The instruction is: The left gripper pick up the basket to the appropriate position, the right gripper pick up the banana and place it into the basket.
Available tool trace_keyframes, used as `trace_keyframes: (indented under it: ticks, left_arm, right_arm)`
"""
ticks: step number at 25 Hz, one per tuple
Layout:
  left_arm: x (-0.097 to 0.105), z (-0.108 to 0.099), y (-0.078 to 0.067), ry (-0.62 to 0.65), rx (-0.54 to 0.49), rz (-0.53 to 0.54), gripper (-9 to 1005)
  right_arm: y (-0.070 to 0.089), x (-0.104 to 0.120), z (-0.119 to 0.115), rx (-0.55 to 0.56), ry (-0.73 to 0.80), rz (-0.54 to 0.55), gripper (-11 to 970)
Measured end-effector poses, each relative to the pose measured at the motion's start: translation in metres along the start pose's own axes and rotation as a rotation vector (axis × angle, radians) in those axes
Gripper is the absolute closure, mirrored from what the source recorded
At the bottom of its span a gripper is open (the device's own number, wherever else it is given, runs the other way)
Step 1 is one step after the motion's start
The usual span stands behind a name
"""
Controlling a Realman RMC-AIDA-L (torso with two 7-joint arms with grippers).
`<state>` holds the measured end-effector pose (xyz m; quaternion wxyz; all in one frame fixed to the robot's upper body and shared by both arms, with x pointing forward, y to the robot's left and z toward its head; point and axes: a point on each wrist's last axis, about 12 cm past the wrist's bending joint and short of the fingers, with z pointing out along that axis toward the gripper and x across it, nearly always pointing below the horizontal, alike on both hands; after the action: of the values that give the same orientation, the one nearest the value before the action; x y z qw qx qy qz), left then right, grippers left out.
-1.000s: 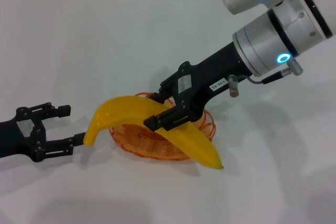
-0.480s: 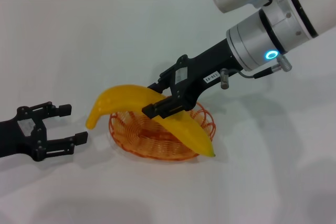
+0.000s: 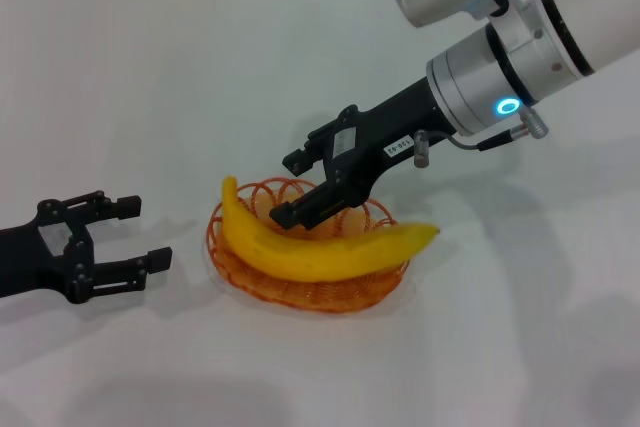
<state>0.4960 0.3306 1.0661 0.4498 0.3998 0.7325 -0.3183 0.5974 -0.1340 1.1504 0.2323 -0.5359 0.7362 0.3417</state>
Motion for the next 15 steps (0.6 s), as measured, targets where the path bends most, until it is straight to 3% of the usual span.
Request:
trace_keyframes:
  ticks: [4,15]
  left_arm:
    - [0.0009,-0.0009,-0.0002,0.002,-0.002,0.0,166]
    - [0.0047,-0.004,-0.0021,0.007,-0.007,-0.008,166]
  right_arm:
    - [-0.0005,-0.0011,-0.0011,0.004,-0.003,-0.003,189]
    - [0.0032,0.0036,-0.0097,-0.031,0.0,0.002,190]
